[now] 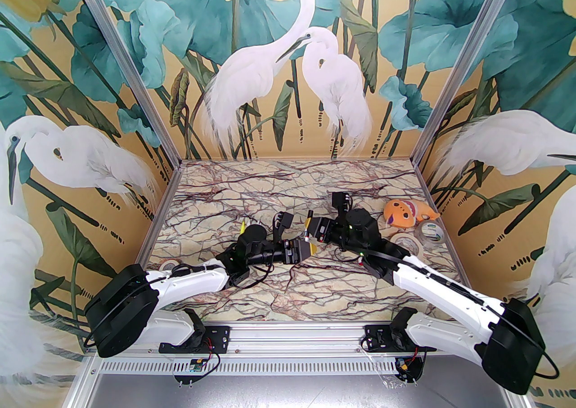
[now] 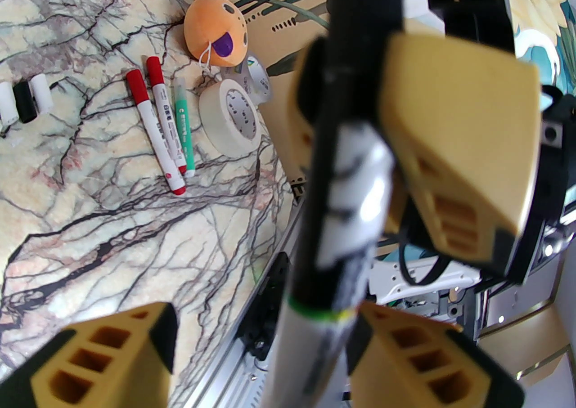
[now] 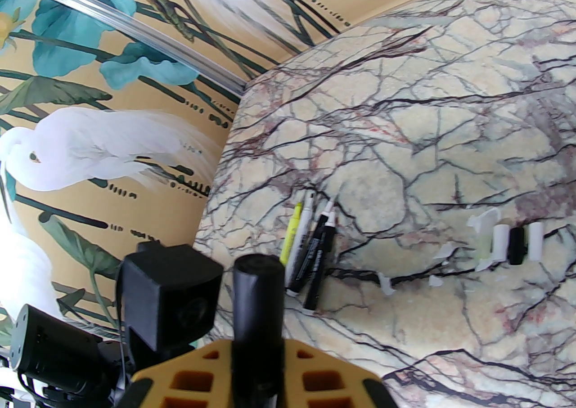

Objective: Open the pen caps

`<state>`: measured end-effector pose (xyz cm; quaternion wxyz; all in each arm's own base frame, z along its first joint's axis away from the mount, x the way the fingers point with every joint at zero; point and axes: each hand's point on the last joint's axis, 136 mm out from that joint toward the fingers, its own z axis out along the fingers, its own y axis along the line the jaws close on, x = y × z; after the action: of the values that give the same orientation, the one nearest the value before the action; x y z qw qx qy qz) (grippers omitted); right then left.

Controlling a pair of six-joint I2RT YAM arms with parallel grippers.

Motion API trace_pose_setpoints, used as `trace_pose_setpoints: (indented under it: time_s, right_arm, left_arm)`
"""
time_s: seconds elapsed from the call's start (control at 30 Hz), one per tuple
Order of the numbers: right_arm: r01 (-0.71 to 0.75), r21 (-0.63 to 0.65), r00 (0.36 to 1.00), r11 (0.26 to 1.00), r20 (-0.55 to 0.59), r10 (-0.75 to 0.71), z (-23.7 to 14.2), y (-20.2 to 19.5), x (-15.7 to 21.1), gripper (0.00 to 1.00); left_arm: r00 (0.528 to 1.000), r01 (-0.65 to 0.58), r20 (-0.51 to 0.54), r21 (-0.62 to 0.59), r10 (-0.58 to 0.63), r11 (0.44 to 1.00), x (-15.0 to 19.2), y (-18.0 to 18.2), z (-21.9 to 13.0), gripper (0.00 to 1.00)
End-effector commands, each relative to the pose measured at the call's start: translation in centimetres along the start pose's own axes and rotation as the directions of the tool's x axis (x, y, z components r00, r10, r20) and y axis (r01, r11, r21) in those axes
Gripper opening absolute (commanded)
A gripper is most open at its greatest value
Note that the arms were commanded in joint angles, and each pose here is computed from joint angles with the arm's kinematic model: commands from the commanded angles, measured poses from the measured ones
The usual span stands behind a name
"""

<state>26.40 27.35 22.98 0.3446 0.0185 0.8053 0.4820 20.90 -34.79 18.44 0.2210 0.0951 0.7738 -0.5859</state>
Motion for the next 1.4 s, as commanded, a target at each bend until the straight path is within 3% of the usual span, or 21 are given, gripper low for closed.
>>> trace_pose_setpoints:
  time_s: [0.0,0.3,0.7,0.87,1.37]
  right_arm:
    - [-0.009,-0.081,0.999,0.997,0.032,0.011,-0.2,1.8,-0.4,0.2]
    - [0.001,-0.058,1.0,0.998,-0.015,-0.001,0.1,1.3,0.8,0.19]
    - [0.0,0.02,1.0,1.0,0.006,0.0,-0.2,0.0,0.7,0.19]
    - [-0.009,0.042,1.0,0.999,0.009,0.008,-0.5,0.0,0.5,0.28]
    - [-0.024,0.173,0.998,0.985,-0.061,0.035,-0.3,-1.0,0.6,0.39]
  left_arm:
    - [0.999,-0.024,0.03,0.032,0.023,0.999,-1.2,-1.5,0.4,0.55]
    - [0.999,-0.033,0.034,0.009,0.032,0.999,-1.4,-1.4,0.2,0.45]
    - [0.997,-0.061,0.041,-0.024,0.062,0.998,-1.3,-1.0,-0.3,0.13]
    - [0.995,-0.095,0.008,-0.041,0.096,0.995,-0.7,-0.7,-0.2,0.04]
    - [0.971,-0.223,-0.106,-0.064,0.216,0.973,2.3,-0.7,-0.2,0.03]
